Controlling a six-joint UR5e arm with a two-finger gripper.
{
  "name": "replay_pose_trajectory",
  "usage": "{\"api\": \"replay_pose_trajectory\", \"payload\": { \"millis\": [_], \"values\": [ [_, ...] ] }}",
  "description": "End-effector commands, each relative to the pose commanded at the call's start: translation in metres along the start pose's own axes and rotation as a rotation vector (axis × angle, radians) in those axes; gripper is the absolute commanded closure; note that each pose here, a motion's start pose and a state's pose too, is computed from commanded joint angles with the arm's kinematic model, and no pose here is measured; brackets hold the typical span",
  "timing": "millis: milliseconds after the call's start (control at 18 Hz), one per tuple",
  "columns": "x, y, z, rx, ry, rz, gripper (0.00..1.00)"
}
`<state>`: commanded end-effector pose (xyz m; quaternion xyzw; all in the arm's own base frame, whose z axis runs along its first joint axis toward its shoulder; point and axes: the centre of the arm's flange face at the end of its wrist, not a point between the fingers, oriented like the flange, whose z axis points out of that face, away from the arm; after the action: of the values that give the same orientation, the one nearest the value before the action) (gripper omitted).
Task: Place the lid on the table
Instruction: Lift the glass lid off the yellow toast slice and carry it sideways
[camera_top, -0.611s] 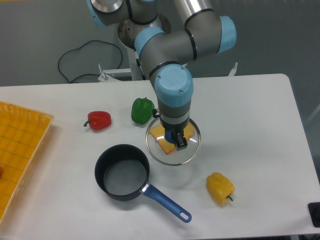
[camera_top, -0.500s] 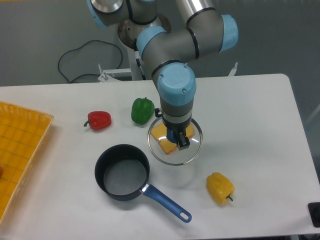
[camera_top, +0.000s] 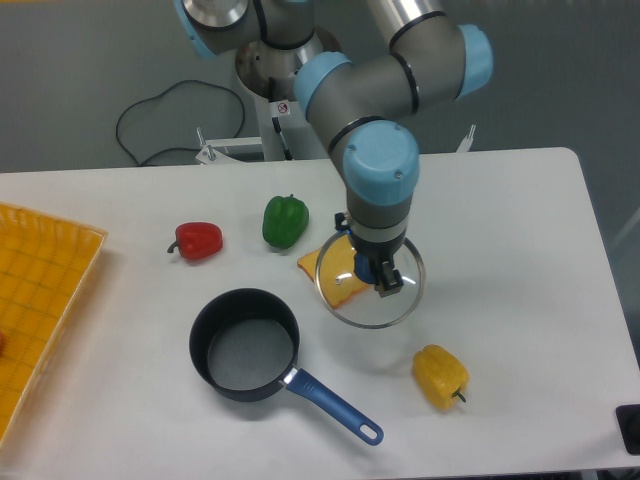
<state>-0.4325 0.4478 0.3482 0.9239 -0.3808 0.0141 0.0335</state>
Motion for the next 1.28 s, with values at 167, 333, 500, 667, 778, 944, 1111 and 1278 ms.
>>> {"api": "replay_pose_trajectory", "payload": {
  "millis": [167,333,500,667,778,944,1111,1278],
  "values": [
    [-0.001,0.011,0.002,0.001,0.002,0.017,0.55],
    [-0.003,0.027,0.009,0.004,0.011,0.033,0.55],
    [-0.01,0.039,0.021,0.002,-0.001,0.058,0.55],
    [-0.015,0.053,0.029,-0.001,-0.014,0.044,0.55],
    [-0.015,0.063,0.033,0.0,-0.007,0.064,0.55],
    [-0.009,0.08,0.045,0.002,0.001,0.061,0.55],
    [-0.004,0.097,0.057,-0.005,0.004,0.045,0.54],
    [-0.005,0.107,0.067,-0.003,0.014,0.031,0.54]
  ]
}}
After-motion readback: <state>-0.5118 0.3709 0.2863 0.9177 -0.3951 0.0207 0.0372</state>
